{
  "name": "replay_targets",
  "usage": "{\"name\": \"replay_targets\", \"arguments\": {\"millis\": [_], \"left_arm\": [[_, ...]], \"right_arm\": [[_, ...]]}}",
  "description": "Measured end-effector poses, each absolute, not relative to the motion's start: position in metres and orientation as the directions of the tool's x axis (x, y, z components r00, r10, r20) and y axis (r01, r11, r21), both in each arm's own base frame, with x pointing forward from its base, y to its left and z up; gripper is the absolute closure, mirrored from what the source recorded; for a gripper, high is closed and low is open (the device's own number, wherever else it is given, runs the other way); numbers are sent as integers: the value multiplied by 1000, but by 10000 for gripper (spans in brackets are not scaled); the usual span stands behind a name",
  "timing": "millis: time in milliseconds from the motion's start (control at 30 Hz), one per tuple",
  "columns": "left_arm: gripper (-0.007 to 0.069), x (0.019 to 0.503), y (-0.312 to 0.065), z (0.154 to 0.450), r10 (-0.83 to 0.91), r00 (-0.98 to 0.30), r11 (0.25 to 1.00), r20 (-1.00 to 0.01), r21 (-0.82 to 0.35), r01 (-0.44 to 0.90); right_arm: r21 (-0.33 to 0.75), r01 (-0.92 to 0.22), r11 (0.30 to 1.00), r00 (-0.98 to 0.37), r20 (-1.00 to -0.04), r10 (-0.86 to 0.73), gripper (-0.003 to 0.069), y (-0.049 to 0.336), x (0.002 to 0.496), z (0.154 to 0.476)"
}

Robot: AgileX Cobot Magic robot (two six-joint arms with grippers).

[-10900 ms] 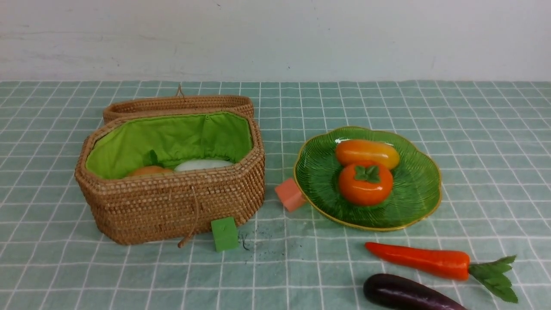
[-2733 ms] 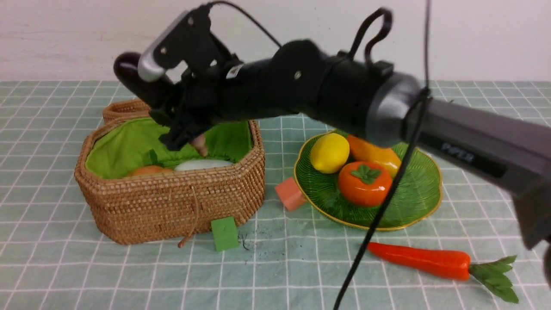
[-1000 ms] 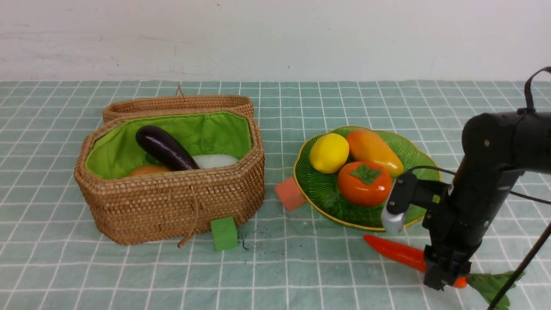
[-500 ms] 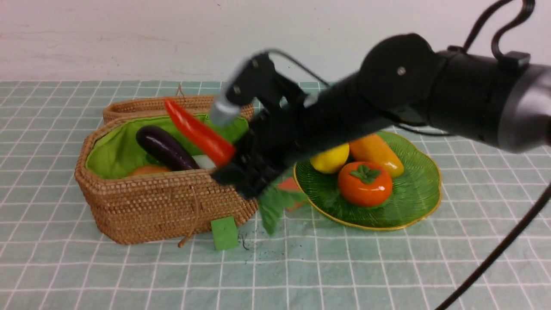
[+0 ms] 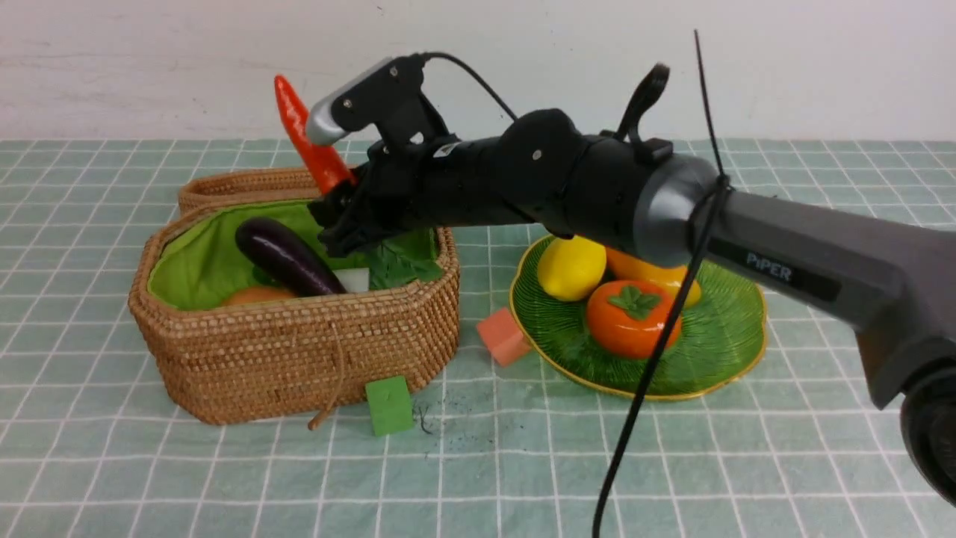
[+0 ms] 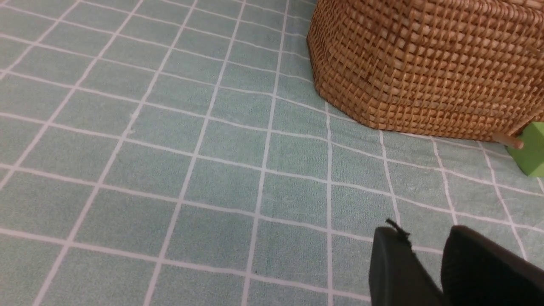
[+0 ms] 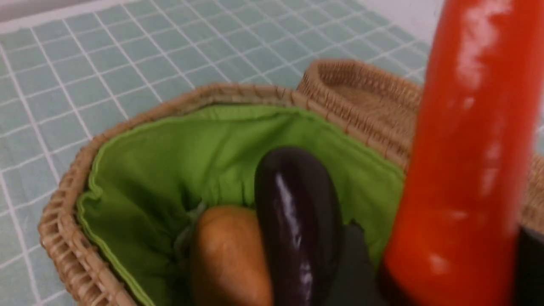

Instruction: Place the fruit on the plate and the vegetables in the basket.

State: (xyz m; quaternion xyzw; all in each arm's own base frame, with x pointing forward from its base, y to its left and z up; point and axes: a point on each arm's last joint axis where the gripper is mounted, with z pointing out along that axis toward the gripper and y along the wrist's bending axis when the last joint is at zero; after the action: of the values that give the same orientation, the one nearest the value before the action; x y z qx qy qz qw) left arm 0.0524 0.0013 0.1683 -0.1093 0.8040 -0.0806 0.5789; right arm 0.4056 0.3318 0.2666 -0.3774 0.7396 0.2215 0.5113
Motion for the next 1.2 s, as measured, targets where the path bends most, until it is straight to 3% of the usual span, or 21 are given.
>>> {"name": "replay_targets", "arguments": {"millis": [33, 100, 267, 333, 433, 467, 500, 533, 700, 833, 1200], "left_arm": [[449, 52, 1, 168, -269, -306, 963, -913, -256, -82], [449, 52, 1, 168, -269, -306, 963, -913, -256, -82], [442, 52, 1, 168, -269, -306, 963, -913, -256, -82], [440, 52, 1, 168, -269, -306, 963, -913, -256, -82], [439, 52, 1, 168, -269, -306, 963, -913, -256, -82], [438, 52, 1, 168, -269, -306, 963, -913, -256, -82], [438, 52, 1, 168, -269, -306, 963, -913, -256, -82], [435, 52, 1, 168, -269, -306, 963, -913, -256, -82], [428, 52, 1, 168, -269, -306, 963, -913, -256, -82], [424, 52, 1, 168, -269, -306, 963, -913, -256, -82], [414, 52, 1, 168, -269, -306, 963, -913, -256, -82]], "right_arm": [[-43, -791, 610, -207, -920, -333, 93, 331, 405, 266], [-39, -812, 583, -208, -913, -351, 8, 325, 402, 277], [-62, -878, 475, -210, -841, -498, 1, 283, 386, 319], [-47, -881, 470, -258, -785, -563, 41, 254, 376, 339], [-30, -837, 547, -372, -702, -608, 144, 205, 362, 372], [-28, -818, 574, -418, -655, -629, 218, 187, 355, 381], [-32, -807, 590, -431, -650, -625, 230, 181, 353, 385], [-22, -763, 646, -504, -607, -615, 346, 156, 341, 398], [46, -609, 792, -657, -588, -471, 634, 114, 308, 413], [85, -541, 837, -735, -532, -421, 676, 96, 280, 401], [113, -525, 843, -762, -503, -407, 674, 87, 244, 391]]}}
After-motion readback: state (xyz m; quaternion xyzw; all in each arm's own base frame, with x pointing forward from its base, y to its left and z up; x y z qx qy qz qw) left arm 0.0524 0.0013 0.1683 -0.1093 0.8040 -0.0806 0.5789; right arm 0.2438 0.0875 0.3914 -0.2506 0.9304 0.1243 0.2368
